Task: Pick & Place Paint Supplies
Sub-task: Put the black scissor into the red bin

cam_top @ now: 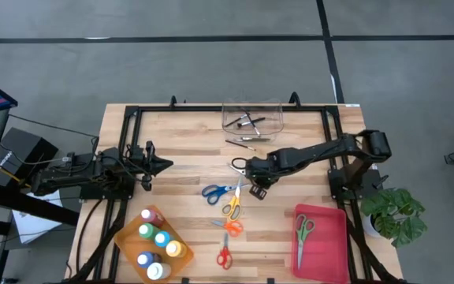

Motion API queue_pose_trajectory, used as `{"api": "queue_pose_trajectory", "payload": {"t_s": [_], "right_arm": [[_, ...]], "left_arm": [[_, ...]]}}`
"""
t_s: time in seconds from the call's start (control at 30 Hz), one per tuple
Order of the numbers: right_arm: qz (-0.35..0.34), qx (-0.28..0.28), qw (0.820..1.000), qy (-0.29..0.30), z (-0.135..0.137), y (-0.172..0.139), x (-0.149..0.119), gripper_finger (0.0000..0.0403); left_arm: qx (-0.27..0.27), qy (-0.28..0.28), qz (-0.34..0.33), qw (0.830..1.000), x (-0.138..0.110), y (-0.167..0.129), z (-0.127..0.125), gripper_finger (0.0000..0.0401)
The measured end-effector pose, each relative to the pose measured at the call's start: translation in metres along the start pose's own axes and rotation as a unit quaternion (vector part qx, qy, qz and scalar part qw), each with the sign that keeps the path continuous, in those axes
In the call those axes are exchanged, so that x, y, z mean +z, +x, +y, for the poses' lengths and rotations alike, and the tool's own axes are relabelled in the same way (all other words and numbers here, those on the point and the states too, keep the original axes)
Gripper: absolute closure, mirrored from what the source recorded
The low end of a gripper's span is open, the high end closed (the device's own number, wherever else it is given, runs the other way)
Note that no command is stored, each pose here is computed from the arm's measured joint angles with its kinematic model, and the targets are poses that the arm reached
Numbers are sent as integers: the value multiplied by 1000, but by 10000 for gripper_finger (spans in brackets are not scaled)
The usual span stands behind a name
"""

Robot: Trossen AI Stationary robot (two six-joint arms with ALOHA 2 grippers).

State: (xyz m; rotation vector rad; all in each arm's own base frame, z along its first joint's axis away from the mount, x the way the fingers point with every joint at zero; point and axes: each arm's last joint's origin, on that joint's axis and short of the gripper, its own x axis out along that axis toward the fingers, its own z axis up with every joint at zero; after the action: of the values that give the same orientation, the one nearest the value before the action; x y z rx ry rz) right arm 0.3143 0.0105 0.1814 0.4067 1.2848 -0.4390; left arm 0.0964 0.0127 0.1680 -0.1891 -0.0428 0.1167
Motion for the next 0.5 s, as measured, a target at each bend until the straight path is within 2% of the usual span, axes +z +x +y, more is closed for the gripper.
{"api": "queue_pose_trajectory", "payload": {"t_s": [0.17,0.3,0.4,0.5], "right_arm": [[40,-16,999,-1,-3,24,1,268],[50,-21,998,-19,2,32,-2,215],[49,-22,998,-39,6,33,-5,201],[41,-30,997,-51,8,32,-5,204]], "left_arm": [[-1,0,-2,1000,0,0,0,401],[-2,0,-4,1000,1,0,0,401],[-3,0,-5,1000,1,0,0,401],[-2,0,-6,1000,1,0,0,401]]}}
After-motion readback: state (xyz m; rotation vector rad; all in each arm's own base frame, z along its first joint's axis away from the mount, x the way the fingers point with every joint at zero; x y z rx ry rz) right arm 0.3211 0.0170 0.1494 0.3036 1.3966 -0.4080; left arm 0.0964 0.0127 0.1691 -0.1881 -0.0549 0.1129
